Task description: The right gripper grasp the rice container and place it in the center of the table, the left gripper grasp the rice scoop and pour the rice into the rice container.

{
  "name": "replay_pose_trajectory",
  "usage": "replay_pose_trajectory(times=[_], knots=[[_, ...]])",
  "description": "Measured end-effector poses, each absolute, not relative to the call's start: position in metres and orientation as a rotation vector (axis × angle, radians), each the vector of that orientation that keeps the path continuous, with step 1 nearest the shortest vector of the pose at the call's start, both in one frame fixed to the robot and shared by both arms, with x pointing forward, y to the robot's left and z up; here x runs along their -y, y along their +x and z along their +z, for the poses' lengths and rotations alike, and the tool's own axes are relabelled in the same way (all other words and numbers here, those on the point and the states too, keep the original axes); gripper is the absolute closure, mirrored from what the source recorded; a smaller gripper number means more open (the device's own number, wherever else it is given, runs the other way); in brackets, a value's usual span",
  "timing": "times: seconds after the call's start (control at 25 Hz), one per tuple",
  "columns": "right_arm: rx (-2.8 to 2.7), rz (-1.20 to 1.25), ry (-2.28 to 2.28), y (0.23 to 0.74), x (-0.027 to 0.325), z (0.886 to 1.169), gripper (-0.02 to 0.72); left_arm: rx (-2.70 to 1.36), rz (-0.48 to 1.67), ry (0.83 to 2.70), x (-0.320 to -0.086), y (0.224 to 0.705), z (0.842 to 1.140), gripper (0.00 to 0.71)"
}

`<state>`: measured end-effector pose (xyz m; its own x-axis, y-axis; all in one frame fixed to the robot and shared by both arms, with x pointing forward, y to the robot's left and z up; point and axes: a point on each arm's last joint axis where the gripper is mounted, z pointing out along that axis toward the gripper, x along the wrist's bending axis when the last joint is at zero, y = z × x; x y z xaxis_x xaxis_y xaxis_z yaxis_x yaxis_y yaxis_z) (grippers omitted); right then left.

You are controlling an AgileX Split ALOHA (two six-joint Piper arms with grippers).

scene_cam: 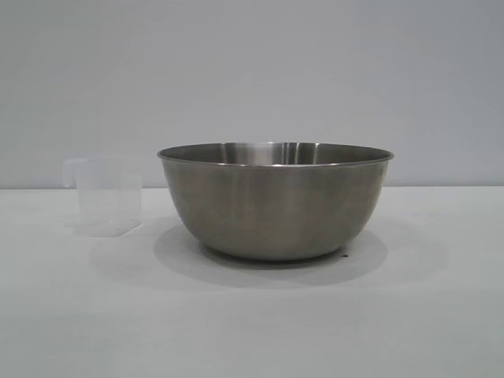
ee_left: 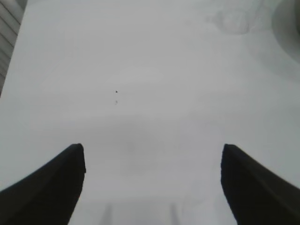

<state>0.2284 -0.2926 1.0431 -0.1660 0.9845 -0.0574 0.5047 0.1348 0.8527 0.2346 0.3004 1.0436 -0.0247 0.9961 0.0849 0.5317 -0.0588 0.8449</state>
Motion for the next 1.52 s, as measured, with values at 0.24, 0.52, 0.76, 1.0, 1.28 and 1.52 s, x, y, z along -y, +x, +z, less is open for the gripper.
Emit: replay_pose_trajectory(times=[0.24, 0.52, 0.76, 1.0, 1.28, 1.52], knots=[[-1.760, 0.933, 1.440, 0.2284, 0.2926, 1.0431, 0.232, -1.596, 1.003, 1.632, -0.3001, 0.2305, 1.0433, 0.186], [-1.760, 0.933, 1.440, 0.2284, 0.2926, 1.0431, 0.232, -1.595, 1.003, 1.632, -0.3001, 0.2304, 1.0433, 0.186], [-1.760, 0.933, 1.440, 0.2284, 0.2926, 1.0431, 0.232, -1.595, 1.003, 1.632, -0.3001, 0.2304, 1.0433, 0.186], [-1.760, 0.933, 1.440, 0.2284, 0.2926, 1.0431, 0.232, -1.595, 1.003, 1.632, -0.3001, 0.2304, 1.0433, 0.186], [-1.760, 0.933, 1.440, 0.2284, 0.2926, 1.0431, 0.232, -1.597, 1.002, 1.630, -0.3001, 0.2304, 1.0433, 0.186], [-1.760, 0.933, 1.440, 0.2284, 0.2926, 1.0431, 0.232, -1.597, 1.002, 1.630, -0.3001, 0.2304, 1.0433, 0.186]])
